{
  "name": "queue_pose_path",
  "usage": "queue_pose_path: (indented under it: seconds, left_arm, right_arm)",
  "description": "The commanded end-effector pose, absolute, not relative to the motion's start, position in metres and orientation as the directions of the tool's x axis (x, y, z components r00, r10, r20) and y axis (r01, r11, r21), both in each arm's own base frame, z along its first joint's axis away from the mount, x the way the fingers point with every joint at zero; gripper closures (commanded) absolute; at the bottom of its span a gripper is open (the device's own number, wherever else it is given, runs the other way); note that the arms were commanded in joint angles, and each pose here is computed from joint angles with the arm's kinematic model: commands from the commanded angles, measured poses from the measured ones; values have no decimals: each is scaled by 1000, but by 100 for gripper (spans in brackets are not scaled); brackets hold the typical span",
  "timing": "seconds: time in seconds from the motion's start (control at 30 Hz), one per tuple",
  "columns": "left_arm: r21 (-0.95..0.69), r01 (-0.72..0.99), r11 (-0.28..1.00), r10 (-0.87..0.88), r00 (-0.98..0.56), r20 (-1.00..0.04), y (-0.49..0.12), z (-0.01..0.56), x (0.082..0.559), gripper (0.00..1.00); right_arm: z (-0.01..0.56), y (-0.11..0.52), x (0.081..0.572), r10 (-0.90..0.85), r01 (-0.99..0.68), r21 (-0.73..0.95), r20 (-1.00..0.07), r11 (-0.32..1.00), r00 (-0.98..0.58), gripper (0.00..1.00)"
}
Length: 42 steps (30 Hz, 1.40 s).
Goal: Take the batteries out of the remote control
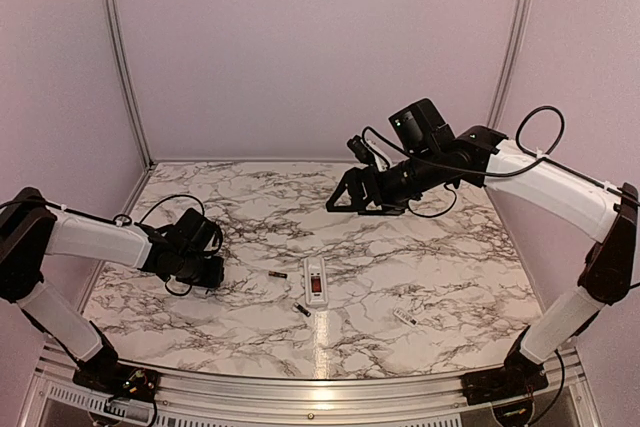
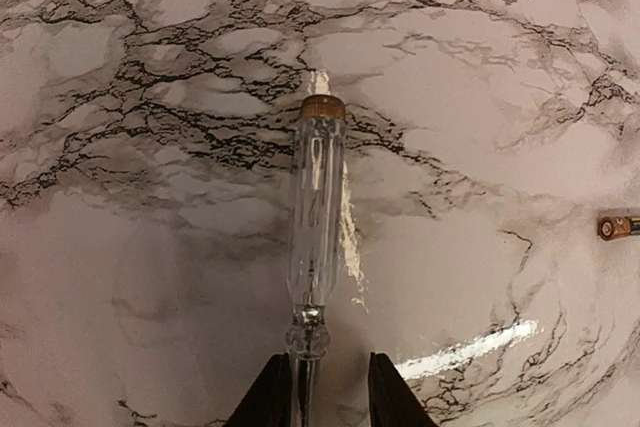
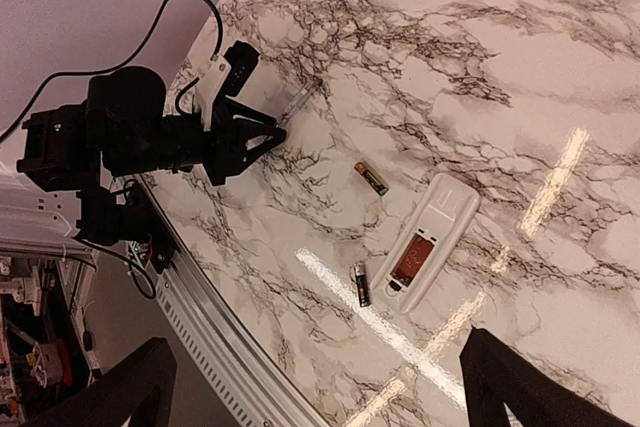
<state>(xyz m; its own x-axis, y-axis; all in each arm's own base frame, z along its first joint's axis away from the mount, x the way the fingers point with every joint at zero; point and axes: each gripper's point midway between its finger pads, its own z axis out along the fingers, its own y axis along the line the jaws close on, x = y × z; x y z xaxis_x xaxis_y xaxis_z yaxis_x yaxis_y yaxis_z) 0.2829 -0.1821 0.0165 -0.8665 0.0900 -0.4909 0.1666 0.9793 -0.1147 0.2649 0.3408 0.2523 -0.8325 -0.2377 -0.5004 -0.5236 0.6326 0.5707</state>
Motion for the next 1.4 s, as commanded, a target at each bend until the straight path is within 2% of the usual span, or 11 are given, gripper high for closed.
queue_pose_path:
  seconds: [0.0, 0.17, 0.3, 0.37, 0.5, 0.53, 0.9, 1.2, 1.37]
  left_arm:
    - [-115, 161, 980, 93, -887, -452, -181, 7, 278, 68]
    - [-126, 158, 979, 82, -879, -470, -182, 16, 281, 60]
    - [-129, 157, 979, 71, -857, -510, -181, 32, 285, 46]
    - [-129, 160, 979, 66, -837, -543, -180, 43, 288, 35]
    - [-127, 156, 980, 42, -774, -632, -175, 75, 296, 5]
    - [-126, 156, 980, 36, -755, -654, -173, 85, 298, 2]
    - [0, 154, 988, 86, -555, -827, -145, 165, 312, 1]
    - [119, -29, 992, 96, -415, -905, -96, 211, 326, 1]
    - [126, -71, 990, 99, -304, -947, -84, 230, 331, 1]
  right_arm:
    - [256, 334, 264, -235, -526, 555, -512, 645, -827, 2]
    - [256, 333, 264, -237, -530, 552, -515, 644, -824, 2]
    - [258, 332, 265, -236, -533, 548, -521, 645, -821, 2]
    - [260, 332, 265, -236, -536, 546, -525, 644, -818, 2]
    - [265, 330, 267, -231, -543, 540, -539, 643, -810, 2]
    - [267, 329, 267, -228, -544, 539, -544, 643, -808, 1]
    - [281, 317, 279, -213, -561, 485, -599, 671, -772, 1]
    - [321, 297, 307, -133, -596, 335, -785, 730, -605, 2]
    - [336, 267, 325, 5, -502, 266, -887, 823, -462, 2]
